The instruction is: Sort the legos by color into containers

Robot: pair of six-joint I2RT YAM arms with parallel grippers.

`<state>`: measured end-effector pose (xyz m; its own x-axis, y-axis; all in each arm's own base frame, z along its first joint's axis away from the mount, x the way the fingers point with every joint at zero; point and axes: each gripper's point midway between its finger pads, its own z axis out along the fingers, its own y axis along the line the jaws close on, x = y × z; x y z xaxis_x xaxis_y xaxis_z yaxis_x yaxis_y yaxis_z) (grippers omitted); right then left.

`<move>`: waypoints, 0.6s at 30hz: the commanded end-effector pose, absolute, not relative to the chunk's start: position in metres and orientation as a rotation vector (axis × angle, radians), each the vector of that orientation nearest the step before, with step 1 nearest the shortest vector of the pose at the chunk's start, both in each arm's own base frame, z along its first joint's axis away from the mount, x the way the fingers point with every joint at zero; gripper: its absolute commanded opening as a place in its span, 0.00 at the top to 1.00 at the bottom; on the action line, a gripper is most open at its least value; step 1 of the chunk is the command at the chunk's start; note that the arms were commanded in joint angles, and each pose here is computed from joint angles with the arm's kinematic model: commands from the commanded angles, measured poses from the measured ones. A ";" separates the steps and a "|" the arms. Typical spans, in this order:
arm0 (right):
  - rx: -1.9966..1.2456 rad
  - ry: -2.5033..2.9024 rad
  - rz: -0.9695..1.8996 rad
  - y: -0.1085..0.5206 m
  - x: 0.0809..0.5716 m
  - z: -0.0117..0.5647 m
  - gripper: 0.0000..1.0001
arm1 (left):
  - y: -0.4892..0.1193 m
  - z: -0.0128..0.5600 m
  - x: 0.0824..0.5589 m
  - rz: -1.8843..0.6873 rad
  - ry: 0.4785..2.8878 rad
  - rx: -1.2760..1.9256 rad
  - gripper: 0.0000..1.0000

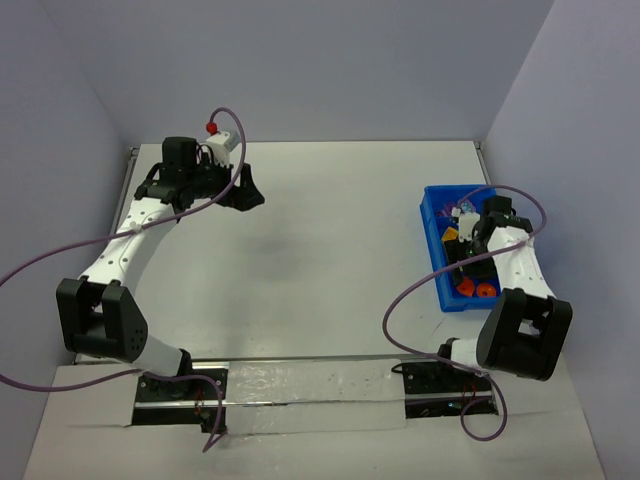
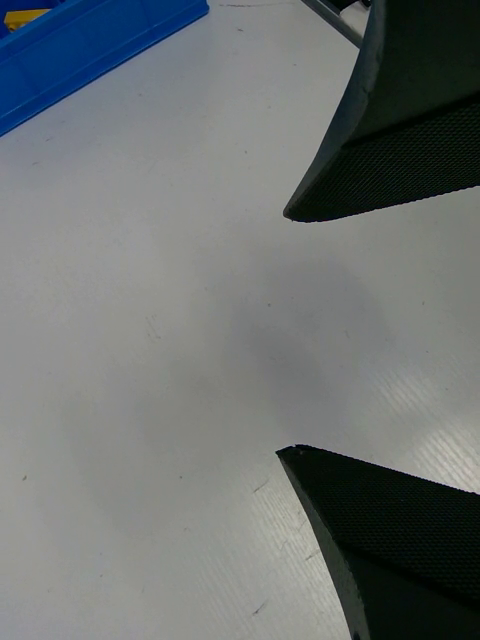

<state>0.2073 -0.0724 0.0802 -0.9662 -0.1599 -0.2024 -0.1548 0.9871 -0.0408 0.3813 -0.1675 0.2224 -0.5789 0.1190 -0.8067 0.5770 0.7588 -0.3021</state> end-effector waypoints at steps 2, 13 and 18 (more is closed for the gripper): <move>-0.232 2.826 -0.006 -0.067 0.219 0.123 0.16 | -0.170 0.243 0.385 -0.694 2.073 0.539 0.01; -0.408 2.357 0.211 0.071 0.350 0.248 0.00 | -0.148 0.247 0.385 -0.724 2.104 0.426 0.01; -0.404 2.233 0.355 0.158 0.405 0.264 0.00 | -0.115 0.244 0.395 -0.663 2.126 0.324 0.01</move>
<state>0.3604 0.1005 0.2483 -0.6607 -0.2960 -0.6898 -0.4260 0.9045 0.0198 0.3873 -0.1355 0.2189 -0.6280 0.0447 -0.7769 0.4875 0.8007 -0.3481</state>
